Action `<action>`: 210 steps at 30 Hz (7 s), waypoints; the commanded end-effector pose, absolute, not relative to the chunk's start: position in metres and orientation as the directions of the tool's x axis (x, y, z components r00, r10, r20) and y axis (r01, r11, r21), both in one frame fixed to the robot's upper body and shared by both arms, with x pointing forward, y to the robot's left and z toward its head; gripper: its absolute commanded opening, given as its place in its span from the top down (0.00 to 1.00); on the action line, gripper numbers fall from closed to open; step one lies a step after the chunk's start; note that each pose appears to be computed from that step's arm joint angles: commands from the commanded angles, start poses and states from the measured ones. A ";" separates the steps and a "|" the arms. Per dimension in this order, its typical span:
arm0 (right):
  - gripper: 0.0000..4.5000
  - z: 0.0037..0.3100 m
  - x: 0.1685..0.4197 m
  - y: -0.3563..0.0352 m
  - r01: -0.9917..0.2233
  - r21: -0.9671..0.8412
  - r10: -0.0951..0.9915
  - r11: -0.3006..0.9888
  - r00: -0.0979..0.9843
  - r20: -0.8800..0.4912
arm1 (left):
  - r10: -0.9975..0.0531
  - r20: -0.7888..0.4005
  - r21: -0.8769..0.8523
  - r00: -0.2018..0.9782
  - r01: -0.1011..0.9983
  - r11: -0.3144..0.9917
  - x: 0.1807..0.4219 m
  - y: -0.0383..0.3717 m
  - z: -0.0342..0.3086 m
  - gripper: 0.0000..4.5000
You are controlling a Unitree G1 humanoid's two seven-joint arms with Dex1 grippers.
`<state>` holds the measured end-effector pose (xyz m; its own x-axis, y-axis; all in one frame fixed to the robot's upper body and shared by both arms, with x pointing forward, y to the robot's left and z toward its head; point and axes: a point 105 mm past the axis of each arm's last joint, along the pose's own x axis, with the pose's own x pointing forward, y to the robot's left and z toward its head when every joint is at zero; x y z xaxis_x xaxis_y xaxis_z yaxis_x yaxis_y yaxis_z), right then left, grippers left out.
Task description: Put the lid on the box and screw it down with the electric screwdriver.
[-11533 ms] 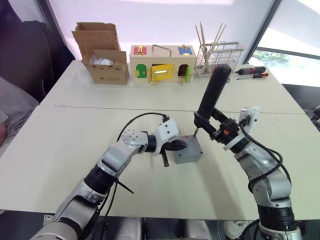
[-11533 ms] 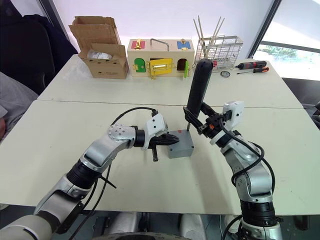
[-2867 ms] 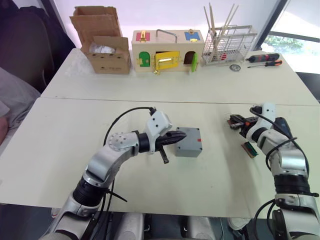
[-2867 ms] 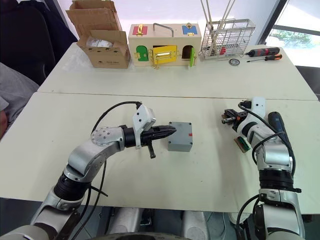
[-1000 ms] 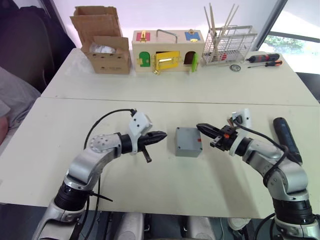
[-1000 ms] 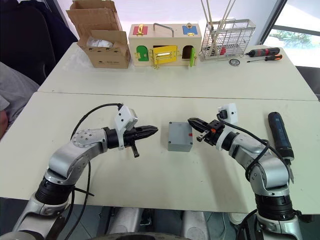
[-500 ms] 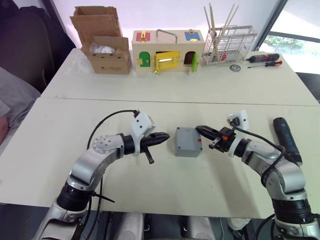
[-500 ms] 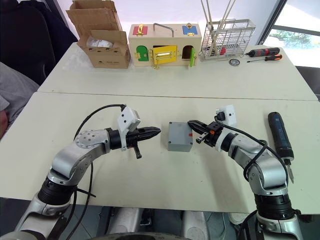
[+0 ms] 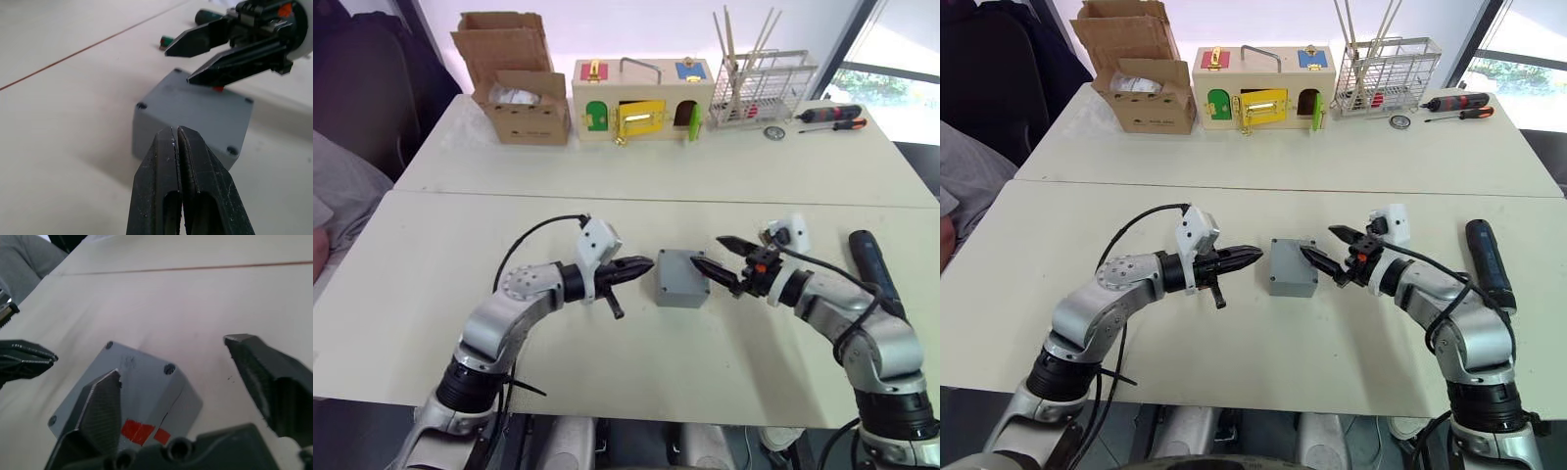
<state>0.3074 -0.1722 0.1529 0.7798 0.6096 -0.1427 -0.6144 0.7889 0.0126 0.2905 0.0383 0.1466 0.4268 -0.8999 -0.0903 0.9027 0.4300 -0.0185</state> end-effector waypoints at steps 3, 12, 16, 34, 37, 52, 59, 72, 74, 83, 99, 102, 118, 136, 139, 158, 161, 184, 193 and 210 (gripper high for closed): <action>0.01 0.214 0.304 -0.222 -0.474 0.040 0.473 0.880 0.881 0.030 | -0.921 0.014 -0.058 0.390 0.920 0.389 0.275 0.031 0.167 0.98; 0.01 0.206 0.285 -0.326 -0.173 -0.017 0.166 0.985 0.965 -0.205 | -0.941 0.093 -0.088 0.325 0.944 0.317 0.271 -0.010 0.170 0.98; 0.01 0.178 0.267 -0.371 -0.051 -0.106 -0.012 0.993 0.851 -0.525 | -0.975 0.101 -0.051 0.196 0.980 0.192 0.255 -0.033 0.171 0.98; 0.01 0.172 0.264 -0.418 -0.051 -0.088 -0.052 0.995 0.491 -0.870 | -0.970 0.159 -0.003 0.186 0.982 0.188 0.239 -0.051 0.176 0.98; 0.01 0.172 0.267 -0.421 -0.084 -0.093 -0.047 0.992 0.442 -0.896 | -0.963 0.174 -0.016 0.204 0.979 0.205 0.237 -0.053 0.176 0.98; 0.12 0.128 0.278 -0.412 -0.142 -0.019 0.014 0.990 0.230 -0.973 | -0.939 0.185 -0.040 0.289 0.957 0.287 0.240 -0.052 0.176 0.98; 0.60 0.121 0.283 -0.405 -0.126 0.028 0.060 0.992 0.261 -0.963 | -0.937 0.178 -0.043 0.301 0.954 0.298 0.241 -0.045 0.175 0.98; 0.60 0.219 0.347 -0.374 -0.178 0.069 0.184 0.982 0.781 -0.597 | -0.953 0.129 -0.040 0.274 0.962 0.271 0.251 -0.016 0.175 0.98; 0.60 0.261 0.356 -0.326 -0.366 0.017 0.359 0.930 0.900 -0.248 | -0.952 0.136 -0.046 0.276 0.961 0.272 0.255 -0.007 0.181 0.98; 0.60 0.262 0.306 -0.239 -0.363 0.123 0.284 0.924 0.863 0.418 | -0.925 0.130 -0.050 0.357 0.934 0.354 0.288 0.016 0.190 0.98; 0.60 0.237 0.303 -0.178 -0.564 0.223 0.442 0.795 0.791 0.423 | -0.908 0.015 -0.053 0.418 0.908 0.416 0.292 0.030 0.164 0.98; 0.60 0.230 0.304 -0.170 -0.599 0.208 0.500 0.773 0.777 0.382 | -0.910 0.032 -0.039 0.413 0.910 0.412 0.299 0.021 0.167 0.98; 0.60 0.228 0.303 -0.168 -0.614 0.172 0.539 0.770 0.771 0.340 | -0.945 -0.014 -0.029 0.327 0.945 0.327 0.297 -0.004 0.154 0.98; 0.60 0.220 0.303 -0.168 -0.611 0.172 0.549 0.773 0.780 0.301 | -0.943 -0.116 -0.038 0.314 0.947 0.320 0.297 -0.010 0.132 0.98; 0.60 0.218 0.304 -0.168 -0.607 0.167 0.550 0.777 0.783 0.290 | -0.941 -0.117 -0.038 0.319 0.945 0.325 0.297 -0.010 0.131 0.98; 0.60 0.211 0.308 -0.161 -0.624 0.127 0.584 0.771 0.772 0.249 | -0.932 -0.136 -0.043 0.337 0.938 0.345 0.297 -0.004 0.125 0.98; 0.60 0.204 0.305 -0.147 -0.663 0.087 0.641 0.743 0.743 0.191 | -0.924 -0.153 -0.046 0.350 0.932 0.360 0.298 -0.001 0.121 0.98; 0.60 0.155 0.307 -0.125 -0.670 0.100 0.665 0.735 0.742 0.086 | -0.905 -0.172 -0.066 0.390 0.912 0.405 0.299 0.006 0.105 0.98; 0.60 0.145 0.307 -0.121 -0.672 0.100 0.669 0.734 0.740 0.071 | -0.904 -0.175 -0.069 0.389 0.912 0.405 0.298 0.007 0.104 0.98; 0.60 0.115 0.307 -0.119 -0.655 0.131 0.661 0.744 0.750 -0.006 | -0.902 -0.182 -0.071 0.391 0.910 0.409 0.297 0.008 0.103 0.98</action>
